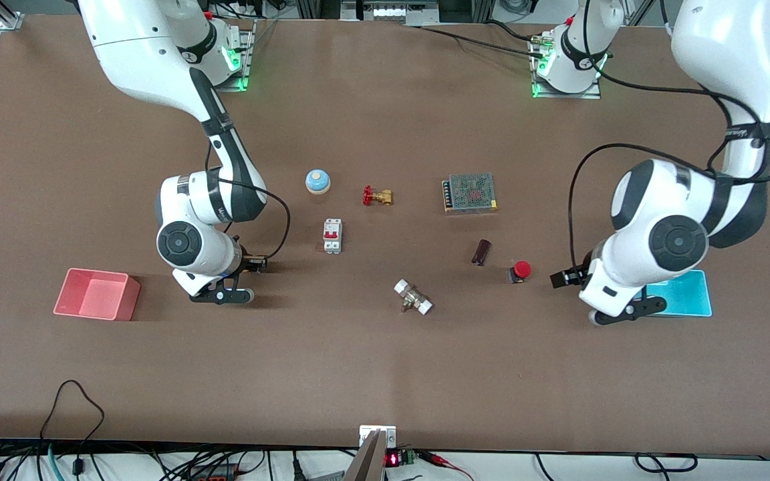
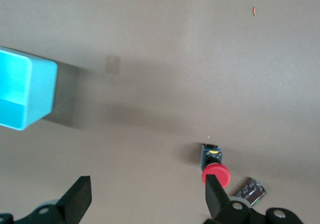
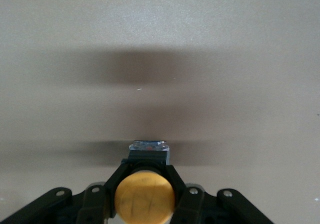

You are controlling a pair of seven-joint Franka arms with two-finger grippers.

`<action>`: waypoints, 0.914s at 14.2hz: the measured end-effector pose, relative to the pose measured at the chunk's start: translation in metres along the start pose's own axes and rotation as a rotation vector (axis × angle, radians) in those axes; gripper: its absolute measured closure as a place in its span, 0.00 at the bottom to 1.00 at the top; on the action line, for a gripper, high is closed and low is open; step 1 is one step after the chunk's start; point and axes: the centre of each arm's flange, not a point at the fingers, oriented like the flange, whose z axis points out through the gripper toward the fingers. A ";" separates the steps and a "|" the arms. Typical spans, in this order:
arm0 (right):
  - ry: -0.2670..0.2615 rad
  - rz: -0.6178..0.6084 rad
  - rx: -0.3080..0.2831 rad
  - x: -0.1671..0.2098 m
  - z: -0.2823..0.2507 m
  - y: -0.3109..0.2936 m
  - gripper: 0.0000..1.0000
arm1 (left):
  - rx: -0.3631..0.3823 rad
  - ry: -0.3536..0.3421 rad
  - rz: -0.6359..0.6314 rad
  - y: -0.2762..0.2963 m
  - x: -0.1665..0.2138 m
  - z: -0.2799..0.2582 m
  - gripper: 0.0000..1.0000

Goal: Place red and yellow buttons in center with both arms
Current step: 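Place the red button near the board while the right gripper carries the yellow button, then set the yellow button beside the breaker and open the right gripper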

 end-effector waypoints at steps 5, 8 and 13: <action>0.013 0.039 0.004 -0.002 -0.005 -0.006 0.29 | -0.001 0.057 -0.002 -0.031 -0.009 -0.065 0.00; 0.044 0.054 0.024 -0.002 -0.042 -0.003 0.01 | 0.003 0.074 0.006 -0.050 -0.016 -0.095 0.00; 0.117 0.099 0.074 -0.015 -0.156 0.036 0.00 | -0.004 0.056 0.098 -0.072 -0.028 -0.122 0.00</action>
